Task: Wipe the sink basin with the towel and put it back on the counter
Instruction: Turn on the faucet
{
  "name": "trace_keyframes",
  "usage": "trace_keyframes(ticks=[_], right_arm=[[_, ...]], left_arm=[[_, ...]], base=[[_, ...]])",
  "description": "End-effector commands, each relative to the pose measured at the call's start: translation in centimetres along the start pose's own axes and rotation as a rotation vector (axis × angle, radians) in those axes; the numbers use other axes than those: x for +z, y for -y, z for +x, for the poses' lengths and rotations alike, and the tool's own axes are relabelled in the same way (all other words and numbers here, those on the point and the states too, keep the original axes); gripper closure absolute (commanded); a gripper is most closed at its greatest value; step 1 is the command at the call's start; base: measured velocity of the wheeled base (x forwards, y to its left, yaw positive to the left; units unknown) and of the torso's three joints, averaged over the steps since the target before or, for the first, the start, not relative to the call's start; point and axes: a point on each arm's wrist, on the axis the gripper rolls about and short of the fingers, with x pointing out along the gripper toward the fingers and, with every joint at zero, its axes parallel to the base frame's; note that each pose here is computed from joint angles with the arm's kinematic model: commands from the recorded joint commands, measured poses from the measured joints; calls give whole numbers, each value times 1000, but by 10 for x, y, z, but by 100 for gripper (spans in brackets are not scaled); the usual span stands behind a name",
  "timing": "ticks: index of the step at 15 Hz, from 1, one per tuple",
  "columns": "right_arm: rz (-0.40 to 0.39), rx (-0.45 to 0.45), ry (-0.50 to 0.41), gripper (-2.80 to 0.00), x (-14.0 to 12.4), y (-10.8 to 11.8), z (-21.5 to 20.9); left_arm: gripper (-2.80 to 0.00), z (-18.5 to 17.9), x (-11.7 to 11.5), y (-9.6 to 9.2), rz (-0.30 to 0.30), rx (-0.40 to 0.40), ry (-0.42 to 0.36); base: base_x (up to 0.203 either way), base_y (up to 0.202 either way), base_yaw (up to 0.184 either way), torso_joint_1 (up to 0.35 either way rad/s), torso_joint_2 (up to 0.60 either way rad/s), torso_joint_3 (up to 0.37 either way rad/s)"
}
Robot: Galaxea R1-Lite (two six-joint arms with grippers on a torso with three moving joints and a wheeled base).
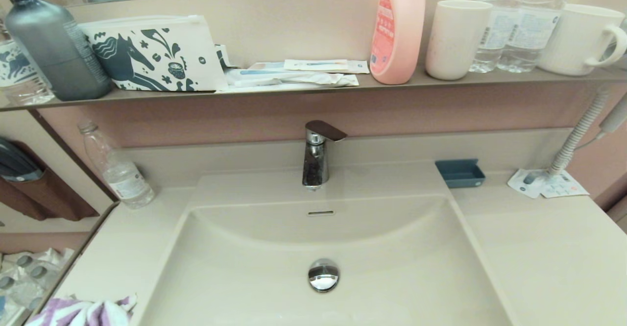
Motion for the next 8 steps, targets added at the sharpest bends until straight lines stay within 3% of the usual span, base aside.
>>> trace_keyframes(ticks=[1, 8], right_arm=[[0, 1, 0, 0, 0, 0, 0], [0, 1, 0, 0, 0, 0, 0]], left_arm=[[0, 0, 0, 0, 0, 0, 1], [0, 0, 0, 0, 0, 0, 0]], base=[[0, 0, 0, 0, 0, 0], [0, 0, 0, 0, 0, 0]])
